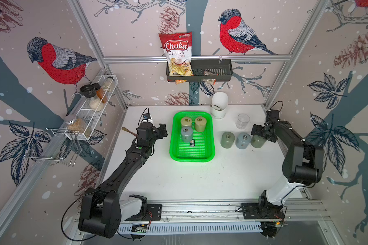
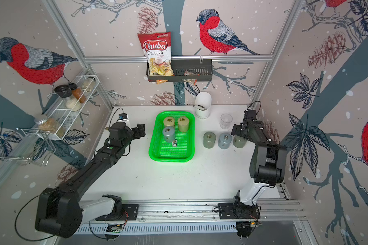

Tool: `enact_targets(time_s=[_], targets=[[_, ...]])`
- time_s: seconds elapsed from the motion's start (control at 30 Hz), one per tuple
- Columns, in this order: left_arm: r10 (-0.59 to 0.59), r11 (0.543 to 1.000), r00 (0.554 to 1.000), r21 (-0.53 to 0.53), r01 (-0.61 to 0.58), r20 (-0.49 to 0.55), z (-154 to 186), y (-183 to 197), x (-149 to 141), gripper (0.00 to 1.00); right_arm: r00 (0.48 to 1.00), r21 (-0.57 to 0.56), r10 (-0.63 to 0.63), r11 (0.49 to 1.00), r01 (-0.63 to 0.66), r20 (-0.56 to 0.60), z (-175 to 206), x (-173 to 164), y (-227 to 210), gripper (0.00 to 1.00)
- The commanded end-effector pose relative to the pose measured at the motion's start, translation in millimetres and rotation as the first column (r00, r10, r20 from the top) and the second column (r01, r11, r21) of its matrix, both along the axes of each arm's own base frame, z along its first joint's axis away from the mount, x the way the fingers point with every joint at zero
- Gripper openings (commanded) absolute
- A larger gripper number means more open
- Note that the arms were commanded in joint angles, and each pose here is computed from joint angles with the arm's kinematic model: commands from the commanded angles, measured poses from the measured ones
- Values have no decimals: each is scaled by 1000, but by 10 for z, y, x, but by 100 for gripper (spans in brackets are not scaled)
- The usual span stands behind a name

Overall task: Take the tea canister out of the basket
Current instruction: Place the tea canister at the center of the board.

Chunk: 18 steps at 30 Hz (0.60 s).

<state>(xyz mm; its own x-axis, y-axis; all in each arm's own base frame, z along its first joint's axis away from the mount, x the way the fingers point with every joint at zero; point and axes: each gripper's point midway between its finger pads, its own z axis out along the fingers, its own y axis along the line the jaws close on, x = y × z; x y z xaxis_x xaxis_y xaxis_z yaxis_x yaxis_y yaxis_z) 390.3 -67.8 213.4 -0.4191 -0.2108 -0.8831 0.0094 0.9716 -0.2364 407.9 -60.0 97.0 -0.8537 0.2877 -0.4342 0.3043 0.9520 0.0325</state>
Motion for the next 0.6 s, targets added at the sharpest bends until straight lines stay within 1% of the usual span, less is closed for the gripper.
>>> enact_targets(time_s=[0.0,0.13,0.33,0.5,0.57], targets=[[5,1000,1000,2,-5,11,39,3,-12,97,1000,-30,3,1000,-3,18,101,11,-7,100],[5,1000,1000,1,-5,19,67,9,-28,97,999,-48,16,999,-14,45,234,25,31,100],[0,1000,999,-6,0,35,113,4,-59,97,995,-115,38,993,-27,94,511,59,110,100],[-4,1000,999,-7,5,39,126,0,-75,97,986,-166,96,983,-73,134,742,80,318,100],[-7,1000,999,-10,8,39,130,-4,-77,97,979,-170,133,980,-106,153,843,87,462,100]])
